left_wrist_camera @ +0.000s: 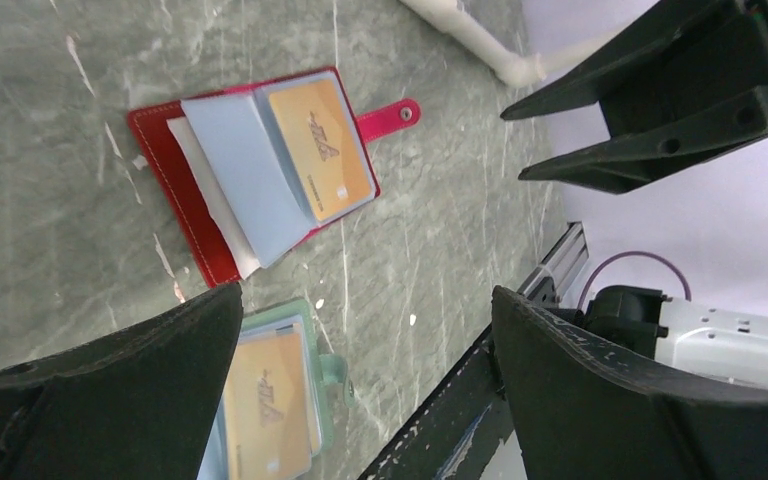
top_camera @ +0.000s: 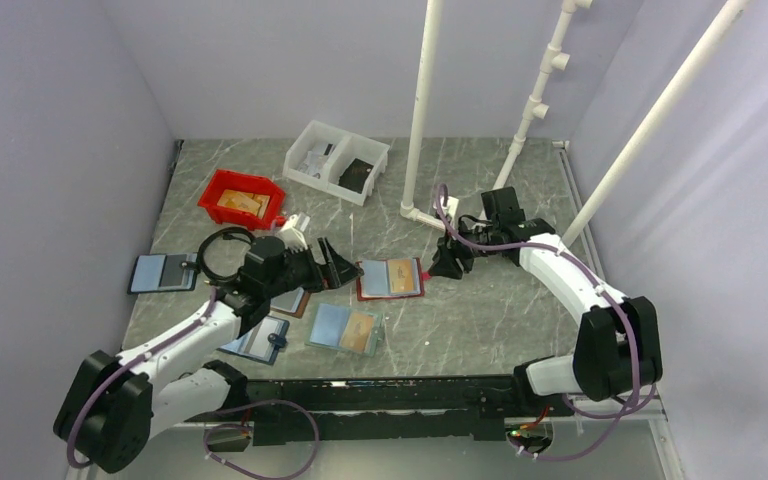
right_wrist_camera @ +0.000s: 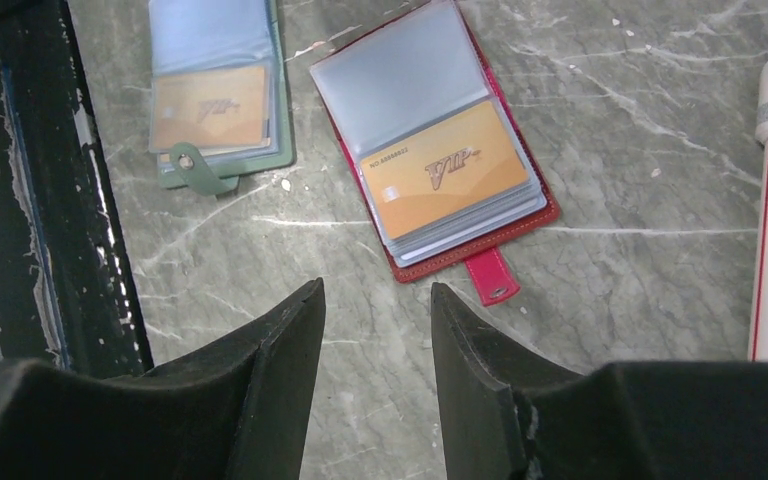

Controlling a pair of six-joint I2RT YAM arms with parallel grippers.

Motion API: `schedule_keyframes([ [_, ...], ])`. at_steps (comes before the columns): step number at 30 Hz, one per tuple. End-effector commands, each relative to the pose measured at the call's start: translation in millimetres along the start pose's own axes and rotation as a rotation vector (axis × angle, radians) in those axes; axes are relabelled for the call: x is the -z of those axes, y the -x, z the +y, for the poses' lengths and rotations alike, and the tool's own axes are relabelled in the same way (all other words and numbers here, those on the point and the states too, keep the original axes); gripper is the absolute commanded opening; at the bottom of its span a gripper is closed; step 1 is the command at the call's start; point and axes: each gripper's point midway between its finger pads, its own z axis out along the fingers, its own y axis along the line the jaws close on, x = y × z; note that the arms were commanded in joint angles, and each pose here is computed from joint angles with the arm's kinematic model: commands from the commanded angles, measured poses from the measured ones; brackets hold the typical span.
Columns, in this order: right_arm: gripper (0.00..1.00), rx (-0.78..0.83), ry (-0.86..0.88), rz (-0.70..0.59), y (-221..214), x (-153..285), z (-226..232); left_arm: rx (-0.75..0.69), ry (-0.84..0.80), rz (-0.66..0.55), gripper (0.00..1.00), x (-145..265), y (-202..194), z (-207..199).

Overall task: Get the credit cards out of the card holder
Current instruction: Remove the credit card from the card holder.

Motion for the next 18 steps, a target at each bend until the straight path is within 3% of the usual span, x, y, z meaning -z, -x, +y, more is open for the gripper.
schedule_keyframes([
  [1, 0.46, -0.001, 0.011, -0.021, 6, -9, 0, -0.067, -0.068, -0.044, 1.0, -14, 12, -27],
  [9, 0.45, -0.036, 0.005, 0.017, 2, -21, 0, -0.143, -0.002, 0.02, 0.99, -36, -3, -27],
  [18, 0.44, -0.114, -0.048, 0.02, 1, -33, -11, -0.101, 0.036, 0.059, 0.97, -67, -27, -20],
])
